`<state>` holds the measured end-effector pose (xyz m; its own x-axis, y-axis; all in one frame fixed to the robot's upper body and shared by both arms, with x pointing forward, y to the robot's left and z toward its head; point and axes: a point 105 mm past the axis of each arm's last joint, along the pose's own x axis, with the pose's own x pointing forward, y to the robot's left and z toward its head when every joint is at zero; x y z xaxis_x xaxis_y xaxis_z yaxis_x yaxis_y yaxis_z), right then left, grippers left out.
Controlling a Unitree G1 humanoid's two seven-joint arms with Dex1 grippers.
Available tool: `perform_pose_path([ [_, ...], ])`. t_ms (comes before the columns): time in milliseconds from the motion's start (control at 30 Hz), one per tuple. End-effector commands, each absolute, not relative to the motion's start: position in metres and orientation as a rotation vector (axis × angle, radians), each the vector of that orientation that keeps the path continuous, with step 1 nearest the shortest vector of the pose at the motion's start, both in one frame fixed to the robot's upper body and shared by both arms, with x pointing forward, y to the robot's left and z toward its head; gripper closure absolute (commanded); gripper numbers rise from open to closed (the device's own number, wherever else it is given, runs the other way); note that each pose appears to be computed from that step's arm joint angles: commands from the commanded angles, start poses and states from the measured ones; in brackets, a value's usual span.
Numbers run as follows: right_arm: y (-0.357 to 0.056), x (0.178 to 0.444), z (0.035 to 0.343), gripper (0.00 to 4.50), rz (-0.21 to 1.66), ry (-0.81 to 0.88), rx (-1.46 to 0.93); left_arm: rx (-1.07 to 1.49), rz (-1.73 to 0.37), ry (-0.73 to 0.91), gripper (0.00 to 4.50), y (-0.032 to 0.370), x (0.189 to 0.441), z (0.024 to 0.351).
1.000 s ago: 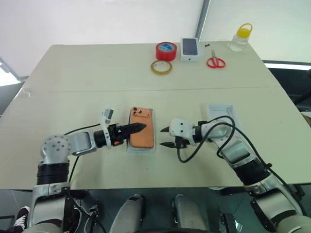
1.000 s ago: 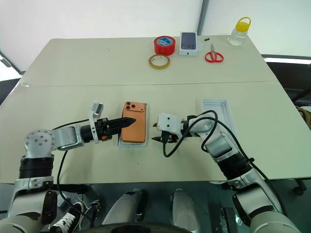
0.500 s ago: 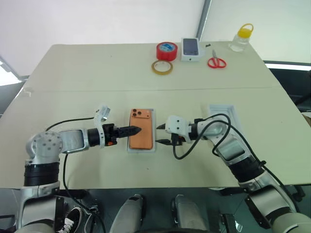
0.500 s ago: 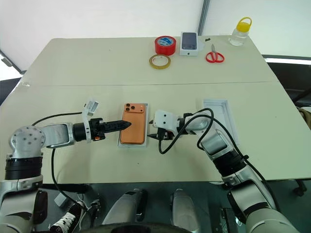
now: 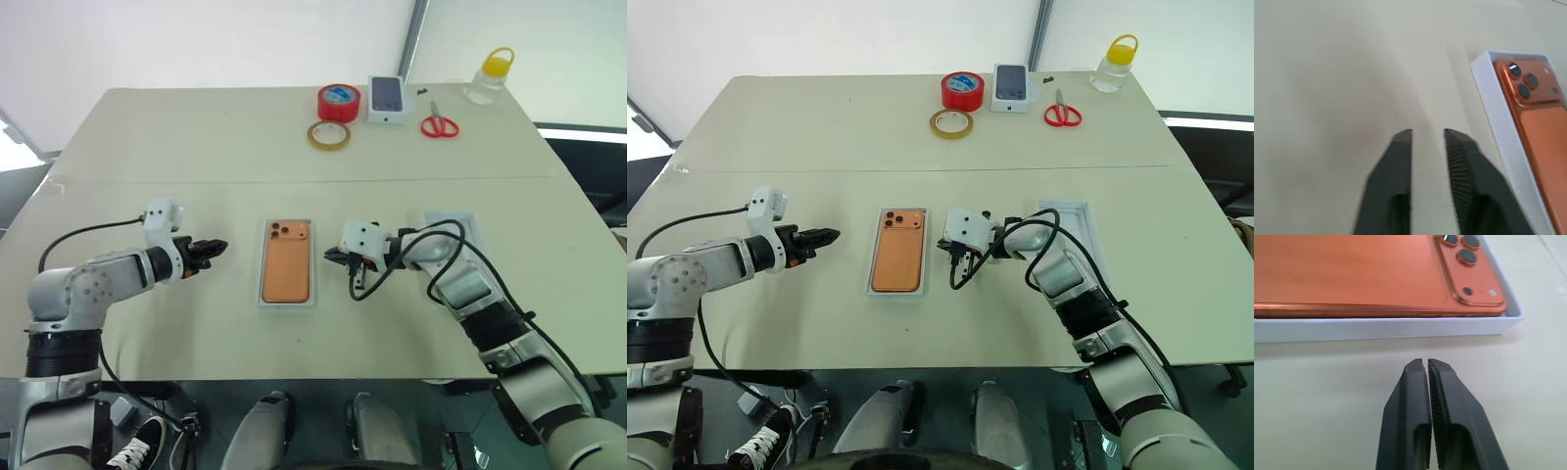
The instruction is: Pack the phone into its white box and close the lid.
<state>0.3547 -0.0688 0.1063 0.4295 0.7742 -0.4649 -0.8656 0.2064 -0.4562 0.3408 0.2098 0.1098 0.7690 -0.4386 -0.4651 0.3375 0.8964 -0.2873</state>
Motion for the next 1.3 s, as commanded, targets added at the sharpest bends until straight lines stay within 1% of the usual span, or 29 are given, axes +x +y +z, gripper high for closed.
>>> perform_pose_path([
  [33,-0.062,0.358,0.12,4.5,1.137,0.073,-0.75,-0.09,-0.459,0.562,4.47,0.197,0.338,0.101],
  [133,-0.057,0.356,0.117,4.5,1.141,0.061,-0.768,0.002,-0.503,0.648,4.47,0.18,0.33,0.081],
  [200,-0.054,0.355,0.115,4.5,1.135,0.052,-0.778,0.019,-0.563,0.668,4.47,0.16,0.327,0.072],
  [300,-0.053,0.352,0.113,4.5,1.142,0.047,-0.792,0.008,-0.661,0.684,4.47,0.134,0.32,0.069],
  [367,-0.055,0.35,0.112,4.5,1.149,0.057,-0.784,-0.001,-0.749,0.723,4.47,0.114,0.311,0.065],
  [433,-0.06,0.348,0.111,4.5,1.155,0.068,-0.802,0.016,-0.852,0.728,4.47,0.094,0.302,0.066],
  [567,-0.083,0.347,0.113,4.5,1.122,0.103,-0.822,-0.042,-0.968,0.68,4.47,0.054,0.307,0.081],
  [667,-0.104,0.349,0.116,4.5,1.074,0.128,-0.853,-0.011,-1.047,0.656,4.47,0.03,0.311,0.086],
  [800,-0.127,0.341,0.122,4.5,1.054,0.178,-0.848,0.031,-1.13,0.625,4.47,0.001,0.317,0.092],
  [900,-0.146,0.332,0.12,4.5,1.028,0.224,-0.869,0.062,-1.197,0.603,4.47,-0.017,0.318,0.096],
  [1033,-0.161,0.32,0.115,4.5,1.007,0.276,-0.879,0.064,-1.229,0.591,4.47,-0.029,0.32,0.097],
  [1133,-0.169,0.312,0.113,4.5,0.98,0.294,-0.891,0.058,-1.263,0.583,4.47,-0.035,0.317,0.097],
  [1300,-0.176,0.309,0.11,4.5,0.956,0.311,-0.907,0.05,-1.21,0.559,4.47,-0.026,0.332,0.098],
])
